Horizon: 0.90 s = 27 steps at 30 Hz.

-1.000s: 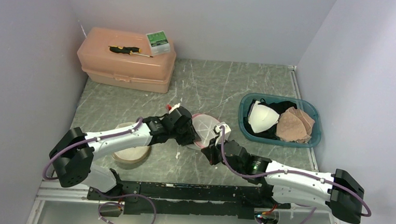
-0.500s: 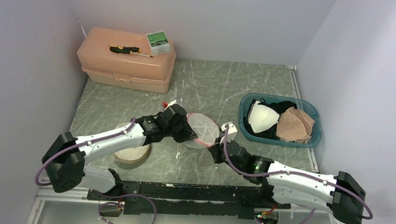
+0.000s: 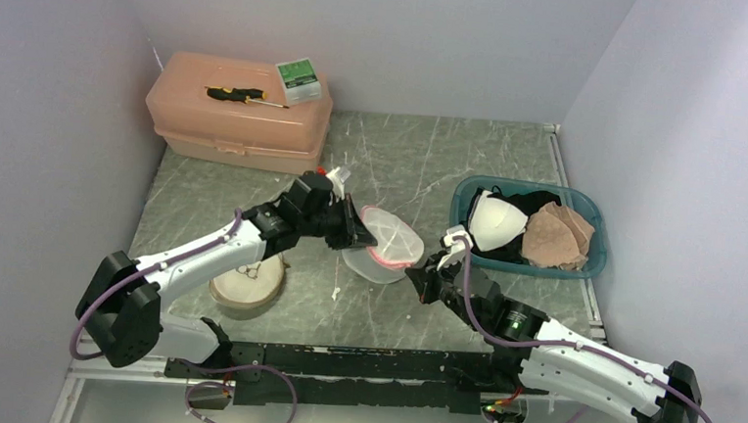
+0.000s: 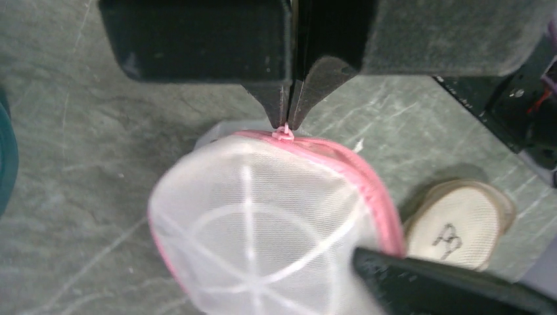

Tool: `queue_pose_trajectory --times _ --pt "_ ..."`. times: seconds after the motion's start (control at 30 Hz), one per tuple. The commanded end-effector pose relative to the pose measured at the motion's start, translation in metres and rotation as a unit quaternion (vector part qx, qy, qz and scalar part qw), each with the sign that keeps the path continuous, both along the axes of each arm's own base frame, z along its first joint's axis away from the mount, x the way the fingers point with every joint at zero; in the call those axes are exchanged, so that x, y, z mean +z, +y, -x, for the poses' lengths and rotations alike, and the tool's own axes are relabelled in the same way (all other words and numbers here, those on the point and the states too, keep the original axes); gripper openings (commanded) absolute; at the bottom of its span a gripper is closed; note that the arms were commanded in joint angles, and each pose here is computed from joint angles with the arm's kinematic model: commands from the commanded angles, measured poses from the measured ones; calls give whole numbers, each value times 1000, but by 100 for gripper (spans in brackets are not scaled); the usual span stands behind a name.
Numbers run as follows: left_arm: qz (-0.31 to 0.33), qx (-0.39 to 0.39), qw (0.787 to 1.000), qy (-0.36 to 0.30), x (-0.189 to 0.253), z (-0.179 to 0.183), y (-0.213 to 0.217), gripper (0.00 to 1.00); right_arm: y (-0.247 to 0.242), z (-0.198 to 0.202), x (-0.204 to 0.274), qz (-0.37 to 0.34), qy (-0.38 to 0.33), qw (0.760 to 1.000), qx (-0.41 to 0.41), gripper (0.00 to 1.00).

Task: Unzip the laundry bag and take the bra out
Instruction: Unzip the laundry bag at the center of the board.

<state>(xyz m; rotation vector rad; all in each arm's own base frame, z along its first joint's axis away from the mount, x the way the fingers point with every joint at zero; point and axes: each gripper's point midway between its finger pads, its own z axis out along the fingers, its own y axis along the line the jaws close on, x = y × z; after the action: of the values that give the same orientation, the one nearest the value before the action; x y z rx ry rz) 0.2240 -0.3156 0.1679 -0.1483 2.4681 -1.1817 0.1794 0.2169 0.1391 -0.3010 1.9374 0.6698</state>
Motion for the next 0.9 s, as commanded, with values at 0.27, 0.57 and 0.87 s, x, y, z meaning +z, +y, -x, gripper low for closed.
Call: queue_pose_trajectory --times 0.27,0.57,0.87 --pt "121 -166 971 -122 42 -20 -30 60 39 24 38 -54 -15 992 113 0" --pt "18 -57 996 -71 21 -7 30 88 36 14 -4 -16 23 997 72 0" --pt "4 26 1000 14 41 36 55 92 43 9 -3 -2 15 997 78 0"
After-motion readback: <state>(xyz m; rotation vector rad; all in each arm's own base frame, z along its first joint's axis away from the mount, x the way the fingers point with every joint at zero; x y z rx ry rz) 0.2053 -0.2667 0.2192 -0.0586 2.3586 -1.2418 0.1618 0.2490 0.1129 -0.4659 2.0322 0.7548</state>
